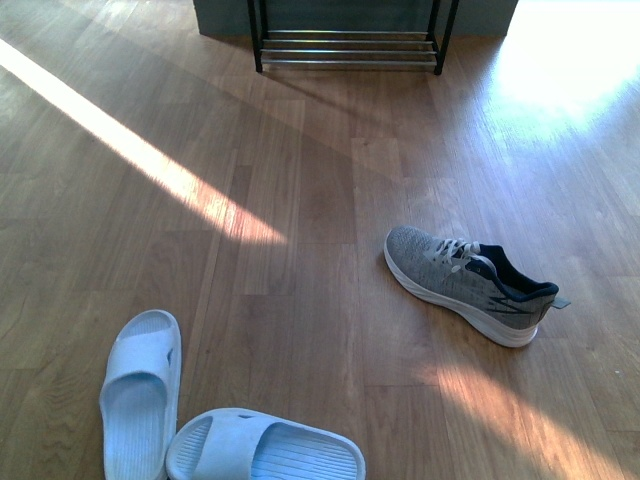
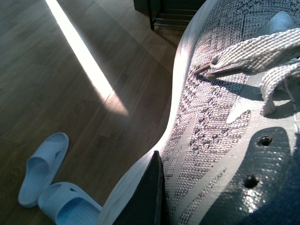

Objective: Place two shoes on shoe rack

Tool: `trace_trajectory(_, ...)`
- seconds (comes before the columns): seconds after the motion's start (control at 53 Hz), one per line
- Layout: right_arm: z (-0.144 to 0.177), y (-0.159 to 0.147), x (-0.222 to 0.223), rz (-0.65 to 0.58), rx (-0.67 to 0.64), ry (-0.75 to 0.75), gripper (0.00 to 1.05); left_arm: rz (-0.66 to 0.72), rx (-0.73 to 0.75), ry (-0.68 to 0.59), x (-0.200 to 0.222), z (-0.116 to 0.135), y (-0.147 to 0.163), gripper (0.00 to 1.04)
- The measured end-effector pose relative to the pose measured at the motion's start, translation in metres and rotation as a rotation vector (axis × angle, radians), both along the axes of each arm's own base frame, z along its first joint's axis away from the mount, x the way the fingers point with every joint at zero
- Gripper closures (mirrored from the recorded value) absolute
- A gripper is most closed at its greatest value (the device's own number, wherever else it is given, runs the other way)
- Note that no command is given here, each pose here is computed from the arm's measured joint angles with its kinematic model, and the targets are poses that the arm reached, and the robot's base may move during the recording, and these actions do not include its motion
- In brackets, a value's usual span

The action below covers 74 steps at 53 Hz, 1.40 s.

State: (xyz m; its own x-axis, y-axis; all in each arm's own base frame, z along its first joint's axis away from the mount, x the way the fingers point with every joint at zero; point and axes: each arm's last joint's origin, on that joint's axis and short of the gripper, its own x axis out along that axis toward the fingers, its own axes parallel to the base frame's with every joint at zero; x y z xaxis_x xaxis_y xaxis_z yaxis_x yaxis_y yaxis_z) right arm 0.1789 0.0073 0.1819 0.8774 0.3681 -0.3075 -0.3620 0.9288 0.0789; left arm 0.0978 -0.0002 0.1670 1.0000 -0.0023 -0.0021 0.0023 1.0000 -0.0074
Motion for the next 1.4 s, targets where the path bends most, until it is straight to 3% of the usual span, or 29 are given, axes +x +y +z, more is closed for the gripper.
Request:
trace_trajectory(1.321, -0.0003, -0.0008, 0.0000, -0.006, 0.004, 0.003, 1.03, 0.000, 0.000, 0.000, 0.0000, 0.0000, 0.0000, 0.09)
trace_trajectory(1.396, -0.0003, -0.0008, 0.0000, -0.007, 0.004, 0.003, 1.03, 0.243, -0.097, 0.295, 0.0057, -0.0002, -0.0035, 0.09)
